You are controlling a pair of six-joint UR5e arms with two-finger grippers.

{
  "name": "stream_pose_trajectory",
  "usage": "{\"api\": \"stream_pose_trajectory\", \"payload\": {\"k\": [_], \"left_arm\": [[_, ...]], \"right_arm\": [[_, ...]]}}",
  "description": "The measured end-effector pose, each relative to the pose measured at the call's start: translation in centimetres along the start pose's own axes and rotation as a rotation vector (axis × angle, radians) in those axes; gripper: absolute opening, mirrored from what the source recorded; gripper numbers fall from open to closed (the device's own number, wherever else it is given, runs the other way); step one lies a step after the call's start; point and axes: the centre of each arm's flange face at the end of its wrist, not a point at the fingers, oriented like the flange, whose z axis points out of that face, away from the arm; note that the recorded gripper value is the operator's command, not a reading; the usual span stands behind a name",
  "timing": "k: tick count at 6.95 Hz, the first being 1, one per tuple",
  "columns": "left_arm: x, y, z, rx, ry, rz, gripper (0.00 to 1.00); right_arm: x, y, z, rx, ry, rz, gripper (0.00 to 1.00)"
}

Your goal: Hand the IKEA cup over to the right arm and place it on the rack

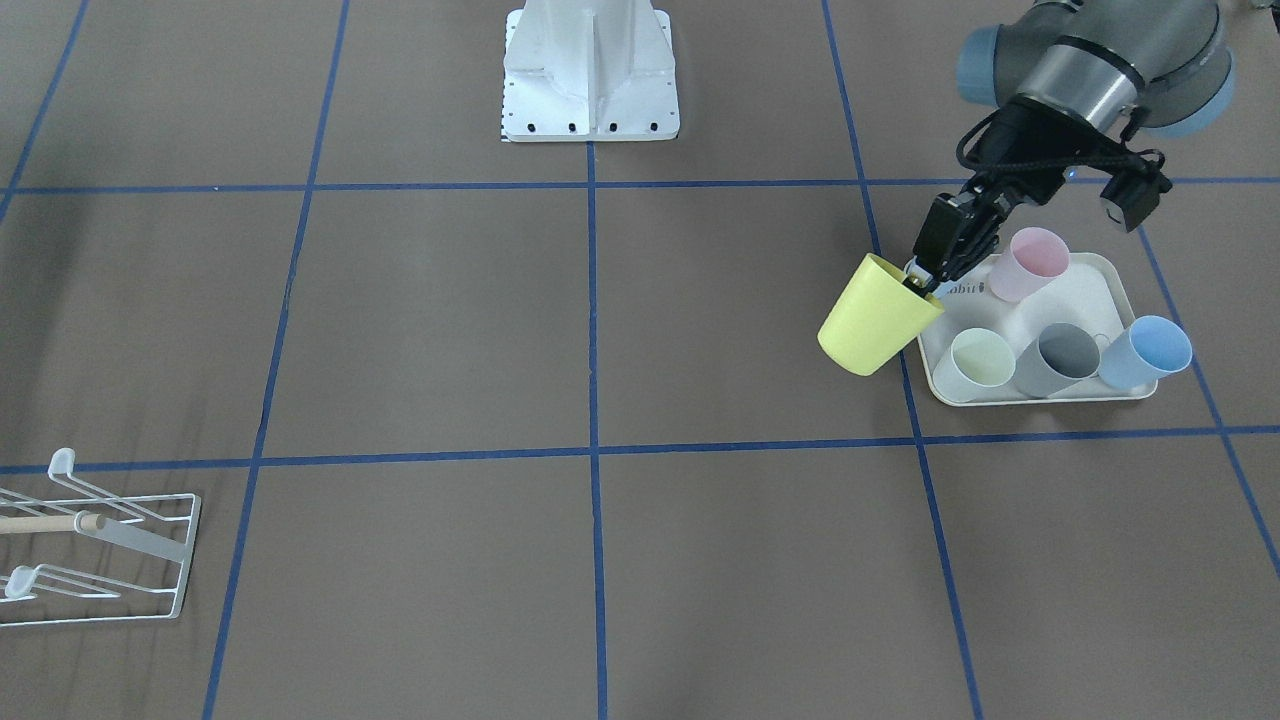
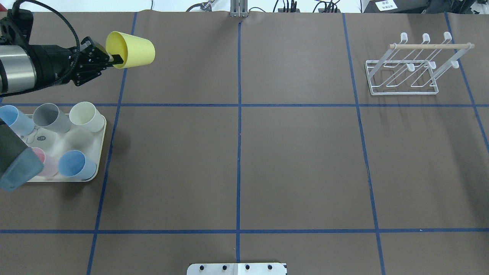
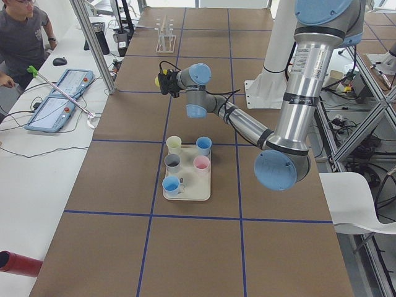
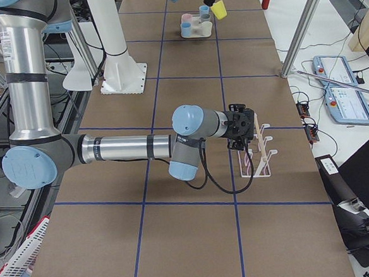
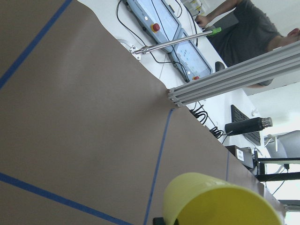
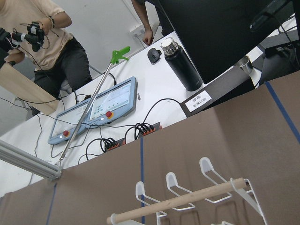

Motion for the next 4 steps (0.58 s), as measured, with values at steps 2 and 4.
{"api": "stream_pose_trajectory", "payload": {"k": [2, 4], "left_arm": [[0.8, 5.9, 3.1, -0.005, 0.142, -0.097, 0.0], [3.9, 10.7, 5.0, -0.055, 0.233, -0.162, 0.0]], "right_arm": [[-1.1, 1.4, 0.4, 0.012, -0.091, 0.119, 0.99], [-2.6, 3.0, 0.5, -0.02, -0.179, 0.2, 0.99]]}}
